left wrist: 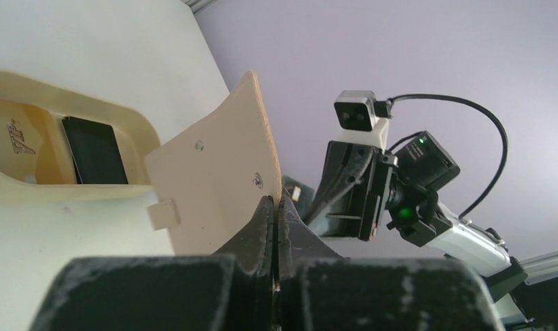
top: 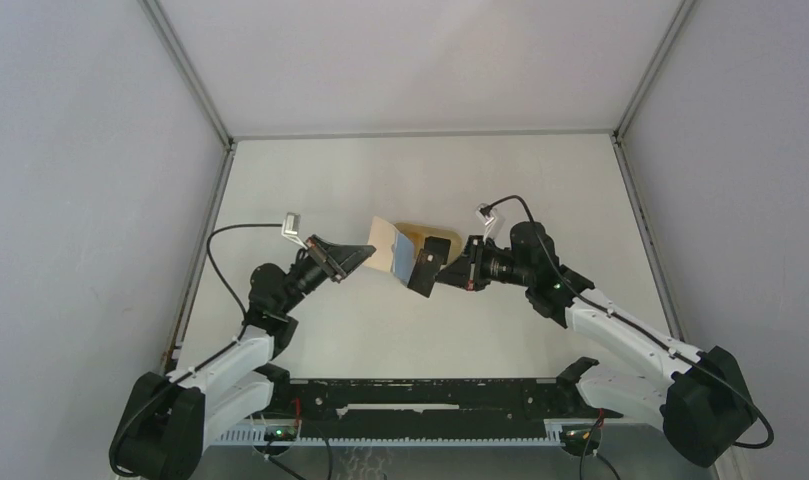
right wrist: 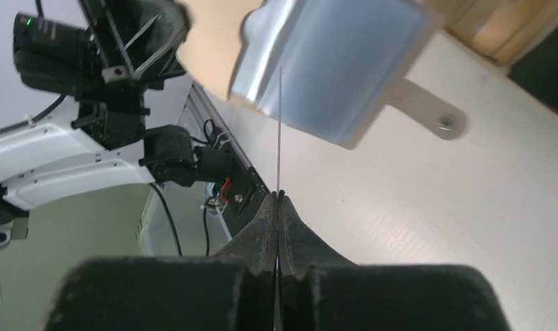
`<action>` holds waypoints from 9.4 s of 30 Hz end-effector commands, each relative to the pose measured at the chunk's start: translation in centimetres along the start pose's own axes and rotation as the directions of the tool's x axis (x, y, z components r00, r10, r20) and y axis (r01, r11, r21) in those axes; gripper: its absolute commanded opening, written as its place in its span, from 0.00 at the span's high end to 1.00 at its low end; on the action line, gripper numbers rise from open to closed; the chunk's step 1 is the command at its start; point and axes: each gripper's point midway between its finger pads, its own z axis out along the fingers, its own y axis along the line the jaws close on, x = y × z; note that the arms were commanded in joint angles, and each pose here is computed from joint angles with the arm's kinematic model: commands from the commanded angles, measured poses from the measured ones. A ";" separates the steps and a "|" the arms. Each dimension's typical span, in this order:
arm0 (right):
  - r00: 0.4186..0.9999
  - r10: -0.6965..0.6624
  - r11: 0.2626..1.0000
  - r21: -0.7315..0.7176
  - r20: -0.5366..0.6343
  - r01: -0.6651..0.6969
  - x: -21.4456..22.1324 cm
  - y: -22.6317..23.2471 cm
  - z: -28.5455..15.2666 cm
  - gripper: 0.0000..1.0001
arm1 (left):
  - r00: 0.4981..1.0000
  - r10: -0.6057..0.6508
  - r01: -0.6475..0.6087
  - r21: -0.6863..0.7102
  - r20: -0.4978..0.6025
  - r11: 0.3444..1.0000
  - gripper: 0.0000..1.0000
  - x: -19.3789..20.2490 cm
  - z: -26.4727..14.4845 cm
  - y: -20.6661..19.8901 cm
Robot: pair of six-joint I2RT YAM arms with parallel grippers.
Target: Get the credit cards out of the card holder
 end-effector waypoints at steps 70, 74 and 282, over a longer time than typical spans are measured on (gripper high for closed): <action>0.943 0.285 0.888 0.418 -0.174 -0.192 -6.1 -18.3 6.4 1.00 | 0.966 -0.038 -0.087 -0.462 -0.255 0.882 1.00 8.0 -4.8 15.9; 0.941 0.276 0.884 0.436 -0.194 -0.169 -5.5 -18.1 6.2 1.00 | 0.967 -0.040 -0.085 -0.464 -0.253 0.882 1.00 8.1 -4.9 15.9; 0.959 0.247 0.693 0.717 -0.136 -0.077 5.7 -11.0 3.8 0.86 | 0.995 0.091 -0.100 -0.714 -0.051 0.693 1.00 6.8 -7.5 17.4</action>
